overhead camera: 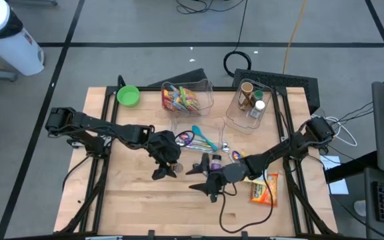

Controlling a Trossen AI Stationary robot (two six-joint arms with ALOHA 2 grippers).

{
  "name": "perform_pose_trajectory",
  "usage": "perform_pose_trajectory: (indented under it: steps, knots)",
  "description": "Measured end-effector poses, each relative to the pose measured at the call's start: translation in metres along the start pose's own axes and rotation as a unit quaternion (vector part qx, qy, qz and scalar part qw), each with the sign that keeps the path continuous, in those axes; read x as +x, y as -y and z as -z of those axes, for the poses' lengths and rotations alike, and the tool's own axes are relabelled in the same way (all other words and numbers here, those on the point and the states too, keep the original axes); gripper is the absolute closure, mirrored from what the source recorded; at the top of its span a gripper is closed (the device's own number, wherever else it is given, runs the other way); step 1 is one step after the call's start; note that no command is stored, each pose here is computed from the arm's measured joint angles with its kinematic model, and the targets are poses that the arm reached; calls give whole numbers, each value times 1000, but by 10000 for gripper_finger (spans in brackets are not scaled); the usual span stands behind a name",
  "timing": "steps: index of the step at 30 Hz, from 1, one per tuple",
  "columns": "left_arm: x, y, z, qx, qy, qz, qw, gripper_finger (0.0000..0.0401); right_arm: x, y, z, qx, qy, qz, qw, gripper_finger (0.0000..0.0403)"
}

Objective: Pick & Place Food Item
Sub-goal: Put the brown seasoning bottle into the top right transparent bin

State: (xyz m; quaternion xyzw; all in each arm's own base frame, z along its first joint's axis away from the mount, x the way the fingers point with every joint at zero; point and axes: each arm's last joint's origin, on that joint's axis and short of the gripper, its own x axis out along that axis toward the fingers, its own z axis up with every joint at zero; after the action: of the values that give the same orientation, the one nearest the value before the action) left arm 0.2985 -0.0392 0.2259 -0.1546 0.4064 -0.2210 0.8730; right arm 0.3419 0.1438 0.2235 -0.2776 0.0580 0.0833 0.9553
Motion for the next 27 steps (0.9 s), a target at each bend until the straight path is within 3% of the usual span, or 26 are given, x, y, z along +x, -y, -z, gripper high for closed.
perform_pose_trajectory:
  steps: [5, 15, 27]
  knots:
    - [3, 0, 1, -7, -4, 10, 1000, 211, 3, 9, 5, -26, -7, 9, 1000, 149]
    - [7, 9, -2, 5, 7, 50, 999, 211, 10, 32, 19, 5, 18, -31, 999, 149]
    - [7, 12, -5, 12, 20, 69, 997, 211, 14, 34, 21, 15, 51, -43, 998, 149]
